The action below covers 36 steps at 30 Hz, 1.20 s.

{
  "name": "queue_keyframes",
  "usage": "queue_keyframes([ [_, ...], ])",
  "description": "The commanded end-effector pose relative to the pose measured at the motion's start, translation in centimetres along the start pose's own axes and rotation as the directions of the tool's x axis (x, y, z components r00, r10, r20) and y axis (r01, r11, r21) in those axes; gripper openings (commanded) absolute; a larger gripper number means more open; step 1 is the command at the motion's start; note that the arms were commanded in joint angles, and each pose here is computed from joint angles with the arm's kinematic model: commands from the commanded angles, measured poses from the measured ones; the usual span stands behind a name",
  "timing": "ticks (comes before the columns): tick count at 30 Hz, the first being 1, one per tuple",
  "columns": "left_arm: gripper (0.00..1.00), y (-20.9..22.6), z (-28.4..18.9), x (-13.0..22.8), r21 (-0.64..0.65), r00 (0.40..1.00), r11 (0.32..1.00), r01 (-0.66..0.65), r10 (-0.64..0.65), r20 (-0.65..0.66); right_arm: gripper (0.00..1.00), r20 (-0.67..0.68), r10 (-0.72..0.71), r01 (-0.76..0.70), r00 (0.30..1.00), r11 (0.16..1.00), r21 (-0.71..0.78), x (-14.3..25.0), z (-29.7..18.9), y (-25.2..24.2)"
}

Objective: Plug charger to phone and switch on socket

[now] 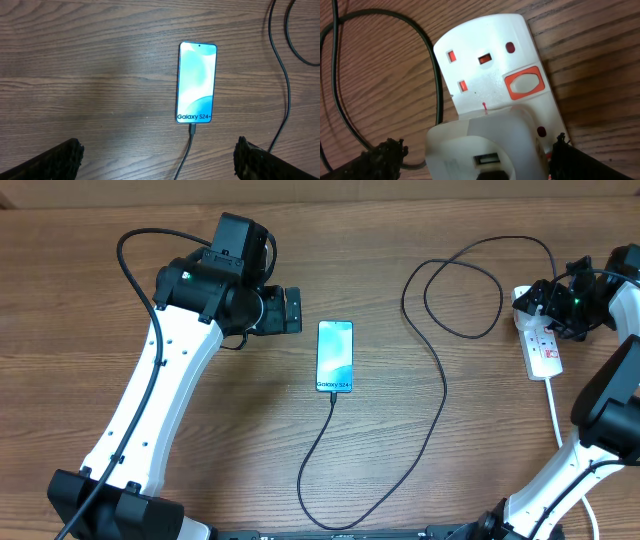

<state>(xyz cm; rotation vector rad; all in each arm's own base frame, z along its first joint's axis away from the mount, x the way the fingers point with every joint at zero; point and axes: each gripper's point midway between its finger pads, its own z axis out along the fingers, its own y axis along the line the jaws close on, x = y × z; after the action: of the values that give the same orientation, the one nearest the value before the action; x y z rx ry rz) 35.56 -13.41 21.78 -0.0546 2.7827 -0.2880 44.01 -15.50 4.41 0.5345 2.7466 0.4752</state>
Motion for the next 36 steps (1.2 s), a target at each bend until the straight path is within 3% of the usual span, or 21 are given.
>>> queue_keyframes([
  [1, 1.0, 0.1, 0.1, -0.1, -0.01, 1.0, 1.0, -0.024, 0.024, 0.0, 0.95, 0.017, -0.007, 0.007, 1.0, 1.0, -0.004, -0.8, -0.5, 0.2],
  [36, 1.0, 0.1, 0.1, -0.1, -0.01, 1.0, 1.0, -0.024, 0.024, 0.0, 0.95, -0.066, 0.056, -0.059, 0.996, 0.998, -0.039, 1.5, 0.6, 1.2],
])
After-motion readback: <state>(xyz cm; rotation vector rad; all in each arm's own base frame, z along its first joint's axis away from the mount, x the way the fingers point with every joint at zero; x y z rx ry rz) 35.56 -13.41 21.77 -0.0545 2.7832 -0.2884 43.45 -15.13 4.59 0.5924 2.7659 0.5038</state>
